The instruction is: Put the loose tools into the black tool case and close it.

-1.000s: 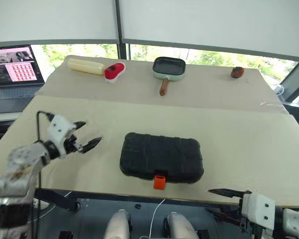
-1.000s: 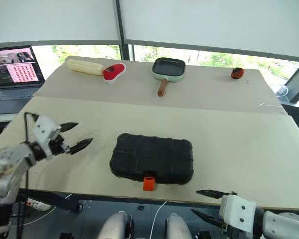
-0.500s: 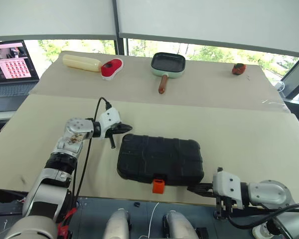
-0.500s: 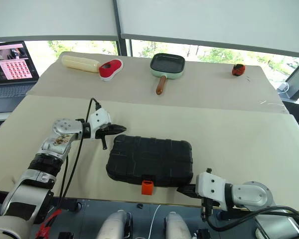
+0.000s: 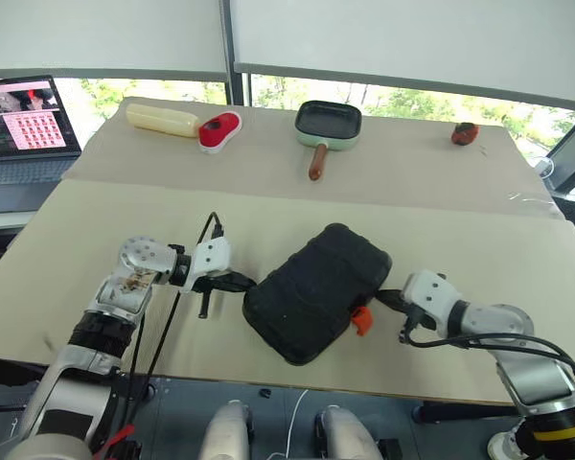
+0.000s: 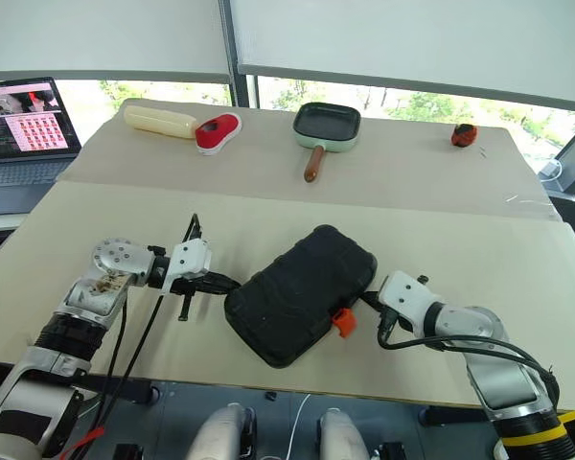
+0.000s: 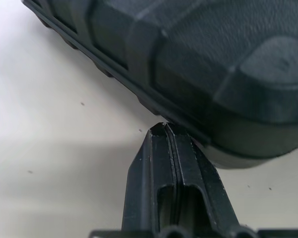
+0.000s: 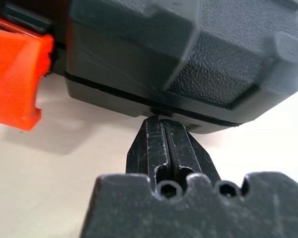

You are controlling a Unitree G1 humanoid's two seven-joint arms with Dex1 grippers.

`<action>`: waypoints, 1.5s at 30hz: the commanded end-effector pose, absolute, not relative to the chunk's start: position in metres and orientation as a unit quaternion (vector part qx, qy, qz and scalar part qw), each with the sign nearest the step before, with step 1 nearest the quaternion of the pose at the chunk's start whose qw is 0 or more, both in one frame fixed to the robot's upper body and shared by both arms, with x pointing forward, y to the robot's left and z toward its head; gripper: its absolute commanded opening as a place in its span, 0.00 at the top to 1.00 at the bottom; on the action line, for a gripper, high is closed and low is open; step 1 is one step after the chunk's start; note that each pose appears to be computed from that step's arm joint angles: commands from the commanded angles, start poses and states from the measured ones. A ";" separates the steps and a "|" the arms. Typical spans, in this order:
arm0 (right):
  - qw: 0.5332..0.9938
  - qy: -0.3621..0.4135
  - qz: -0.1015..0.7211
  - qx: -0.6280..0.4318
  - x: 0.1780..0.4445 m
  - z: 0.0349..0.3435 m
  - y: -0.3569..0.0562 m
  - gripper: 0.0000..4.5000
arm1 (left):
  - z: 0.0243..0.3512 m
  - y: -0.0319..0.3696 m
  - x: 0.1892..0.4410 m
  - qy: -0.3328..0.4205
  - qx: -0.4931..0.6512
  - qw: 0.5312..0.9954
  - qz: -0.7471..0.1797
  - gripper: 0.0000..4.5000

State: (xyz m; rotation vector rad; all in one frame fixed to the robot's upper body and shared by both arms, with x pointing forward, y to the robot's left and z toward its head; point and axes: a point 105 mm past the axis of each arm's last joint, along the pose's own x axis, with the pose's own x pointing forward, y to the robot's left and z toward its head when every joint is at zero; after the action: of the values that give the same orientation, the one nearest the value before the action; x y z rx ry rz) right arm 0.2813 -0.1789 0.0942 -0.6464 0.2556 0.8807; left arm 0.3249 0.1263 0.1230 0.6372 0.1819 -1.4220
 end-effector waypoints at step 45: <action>0.859 0.046 0.460 -0.218 0.253 0.154 -0.125 1.00 | 0.115 0.046 0.304 -0.009 0.384 0.577 -0.721 0.99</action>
State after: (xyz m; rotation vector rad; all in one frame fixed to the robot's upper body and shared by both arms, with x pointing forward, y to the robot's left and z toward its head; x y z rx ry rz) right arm 0.2600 -0.1357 0.1291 -0.4468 0.2108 0.9350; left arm 0.3077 0.0461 0.1381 0.8761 -0.1032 -1.6518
